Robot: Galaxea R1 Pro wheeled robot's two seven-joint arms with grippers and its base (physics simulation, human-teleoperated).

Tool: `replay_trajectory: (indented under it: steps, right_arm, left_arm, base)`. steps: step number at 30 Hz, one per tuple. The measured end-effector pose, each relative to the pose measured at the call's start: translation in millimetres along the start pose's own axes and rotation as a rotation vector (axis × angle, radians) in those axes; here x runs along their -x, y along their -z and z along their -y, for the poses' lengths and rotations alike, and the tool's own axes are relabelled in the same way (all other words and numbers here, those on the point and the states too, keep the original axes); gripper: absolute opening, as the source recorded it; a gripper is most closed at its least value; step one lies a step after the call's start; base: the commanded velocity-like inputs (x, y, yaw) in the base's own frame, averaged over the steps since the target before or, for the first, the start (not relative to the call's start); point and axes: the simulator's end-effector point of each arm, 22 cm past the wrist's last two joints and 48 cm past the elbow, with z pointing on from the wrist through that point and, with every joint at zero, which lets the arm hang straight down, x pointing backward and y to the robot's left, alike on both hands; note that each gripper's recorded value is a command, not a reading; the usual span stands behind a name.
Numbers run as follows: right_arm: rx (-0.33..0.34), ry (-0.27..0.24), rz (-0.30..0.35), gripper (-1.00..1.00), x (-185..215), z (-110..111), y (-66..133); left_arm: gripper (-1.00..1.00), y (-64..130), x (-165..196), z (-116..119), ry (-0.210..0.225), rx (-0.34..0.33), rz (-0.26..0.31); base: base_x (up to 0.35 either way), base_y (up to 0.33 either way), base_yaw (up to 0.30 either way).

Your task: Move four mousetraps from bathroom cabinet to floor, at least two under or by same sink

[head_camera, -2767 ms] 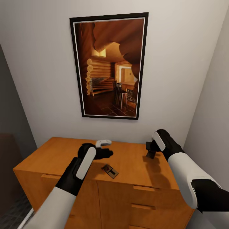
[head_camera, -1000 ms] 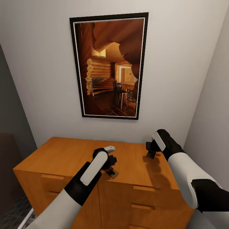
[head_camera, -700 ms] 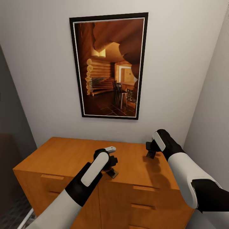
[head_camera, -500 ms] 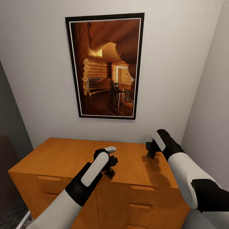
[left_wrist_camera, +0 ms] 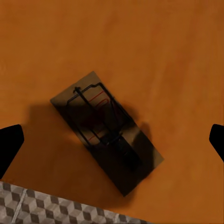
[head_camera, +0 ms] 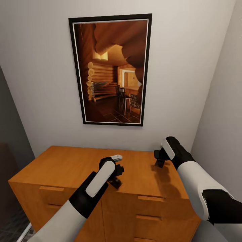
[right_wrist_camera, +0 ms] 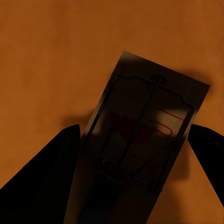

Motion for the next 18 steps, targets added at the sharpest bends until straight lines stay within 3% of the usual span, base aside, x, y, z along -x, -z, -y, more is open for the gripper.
replay_trajectory:
  steps: [10,18]
  right_arm:
    - [0.005,0.002,-0.001,-1.0,-1,-4,0.1]
    - [0.005,0.003,-0.001,-1.0,-1,-4,0.1]
  left_arm:
    - [1.0,-4.4,-1,-13,0.038,0.058,0.0]
    - [1.0,-25.0,2,-22,0.026,0.101,-0.042]
  base:
    - [0.0,0.0,0.0]
    - [0.0,0.0,0.0]
